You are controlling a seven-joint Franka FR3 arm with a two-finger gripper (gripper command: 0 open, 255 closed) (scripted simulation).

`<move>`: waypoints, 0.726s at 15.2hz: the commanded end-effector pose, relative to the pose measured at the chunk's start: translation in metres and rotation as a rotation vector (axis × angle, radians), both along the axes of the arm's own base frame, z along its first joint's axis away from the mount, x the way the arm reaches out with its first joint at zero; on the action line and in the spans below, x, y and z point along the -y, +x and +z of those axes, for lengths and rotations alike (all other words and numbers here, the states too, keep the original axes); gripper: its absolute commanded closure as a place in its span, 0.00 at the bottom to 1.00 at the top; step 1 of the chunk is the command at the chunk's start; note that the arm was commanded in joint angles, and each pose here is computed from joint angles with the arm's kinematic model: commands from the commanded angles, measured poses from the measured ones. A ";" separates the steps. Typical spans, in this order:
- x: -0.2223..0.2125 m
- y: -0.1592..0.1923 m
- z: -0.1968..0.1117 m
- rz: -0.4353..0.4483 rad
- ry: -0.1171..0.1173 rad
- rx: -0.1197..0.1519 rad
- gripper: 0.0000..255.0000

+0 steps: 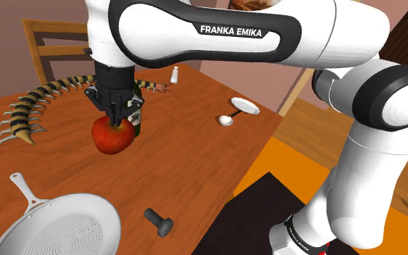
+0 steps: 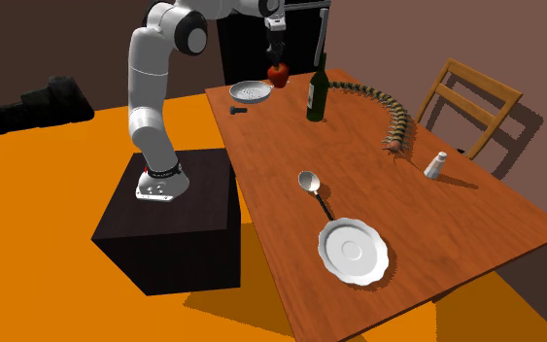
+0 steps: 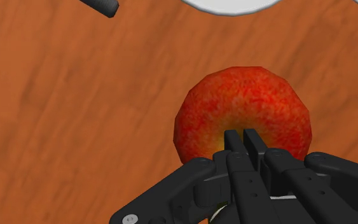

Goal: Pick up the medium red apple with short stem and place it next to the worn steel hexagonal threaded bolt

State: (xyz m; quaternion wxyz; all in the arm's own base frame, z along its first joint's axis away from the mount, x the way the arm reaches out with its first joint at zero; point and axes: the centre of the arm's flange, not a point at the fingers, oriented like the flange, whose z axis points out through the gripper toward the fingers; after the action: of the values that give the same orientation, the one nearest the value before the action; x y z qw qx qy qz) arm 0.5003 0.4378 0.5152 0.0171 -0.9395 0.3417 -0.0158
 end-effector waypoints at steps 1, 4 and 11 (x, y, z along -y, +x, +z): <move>0.000 -0.001 -0.010 0.000 0.001 0.001 1.00; 0.000 -0.001 -0.026 0.000 0.001 0.001 1.00; 0.000 -0.001 -0.063 0.000 0.001 0.001 1.00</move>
State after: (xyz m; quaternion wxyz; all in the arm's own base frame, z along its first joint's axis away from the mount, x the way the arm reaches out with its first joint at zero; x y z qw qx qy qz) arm 0.5000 0.4379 0.4574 0.0171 -0.9395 0.3418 -0.0158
